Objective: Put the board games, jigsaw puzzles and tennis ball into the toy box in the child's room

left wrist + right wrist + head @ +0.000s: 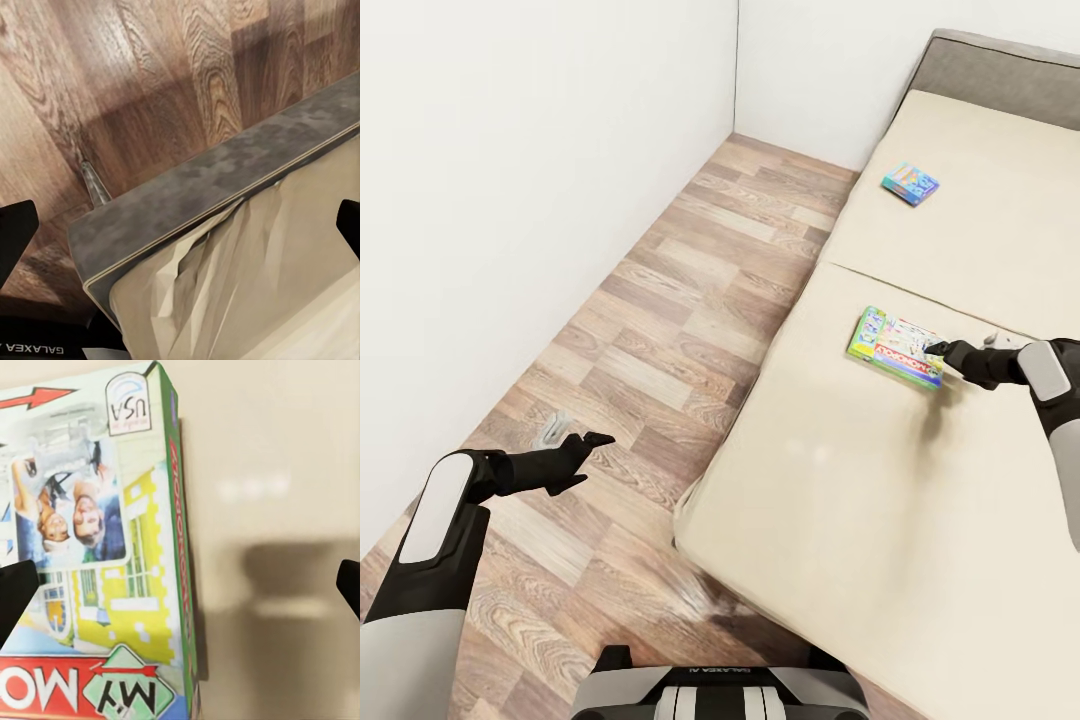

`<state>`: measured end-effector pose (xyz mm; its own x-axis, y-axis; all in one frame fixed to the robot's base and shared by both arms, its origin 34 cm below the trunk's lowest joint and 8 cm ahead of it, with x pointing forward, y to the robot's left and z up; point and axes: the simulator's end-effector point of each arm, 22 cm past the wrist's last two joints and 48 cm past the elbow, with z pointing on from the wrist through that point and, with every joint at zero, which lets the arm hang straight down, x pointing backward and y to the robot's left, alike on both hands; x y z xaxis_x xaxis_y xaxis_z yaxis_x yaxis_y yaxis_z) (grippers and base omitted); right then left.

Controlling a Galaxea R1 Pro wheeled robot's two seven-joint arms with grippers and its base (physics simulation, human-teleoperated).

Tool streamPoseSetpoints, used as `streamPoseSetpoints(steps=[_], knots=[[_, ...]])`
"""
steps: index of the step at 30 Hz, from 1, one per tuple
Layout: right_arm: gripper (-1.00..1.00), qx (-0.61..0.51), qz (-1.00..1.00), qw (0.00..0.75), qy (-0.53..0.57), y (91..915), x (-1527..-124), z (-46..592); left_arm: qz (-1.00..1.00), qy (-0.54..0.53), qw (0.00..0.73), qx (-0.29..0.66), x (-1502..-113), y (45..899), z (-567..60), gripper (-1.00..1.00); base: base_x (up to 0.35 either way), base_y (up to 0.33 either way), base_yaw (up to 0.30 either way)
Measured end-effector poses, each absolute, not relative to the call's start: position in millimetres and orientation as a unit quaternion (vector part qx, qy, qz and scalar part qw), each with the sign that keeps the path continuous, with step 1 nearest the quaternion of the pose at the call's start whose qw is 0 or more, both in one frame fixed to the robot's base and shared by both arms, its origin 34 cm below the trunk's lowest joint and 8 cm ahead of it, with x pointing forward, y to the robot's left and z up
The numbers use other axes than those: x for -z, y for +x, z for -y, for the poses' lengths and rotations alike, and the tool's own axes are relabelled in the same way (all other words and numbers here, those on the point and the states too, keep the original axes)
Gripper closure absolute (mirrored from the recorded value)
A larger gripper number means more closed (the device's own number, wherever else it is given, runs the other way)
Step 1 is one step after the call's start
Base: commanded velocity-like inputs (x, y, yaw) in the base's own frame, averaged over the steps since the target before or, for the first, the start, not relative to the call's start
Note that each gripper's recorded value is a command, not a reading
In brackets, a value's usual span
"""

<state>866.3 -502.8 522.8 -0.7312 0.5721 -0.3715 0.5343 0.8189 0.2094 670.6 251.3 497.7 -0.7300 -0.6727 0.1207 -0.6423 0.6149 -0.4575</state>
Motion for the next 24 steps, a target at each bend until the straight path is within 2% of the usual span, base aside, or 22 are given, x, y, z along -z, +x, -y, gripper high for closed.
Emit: streamPoseSetpoints(steps=[10, 24], knots=[[-1.00, -0.040, -0.930, 0.214, 0.295, 865.8, -523.4, 504.3, -0.898, -0.366, 0.031, 0.242, -497.9, 670.5, -251.2, -1.00, 0.000, 0.000, 0.070], [-1.00, -0.037, -0.931, 0.213, 0.295, 865.1, -523.2, 506.4, -0.898, -0.366, 0.032, 0.243, -498.1, 670.9, -250.4, -1.00, 0.000, 0.000, 0.247]])
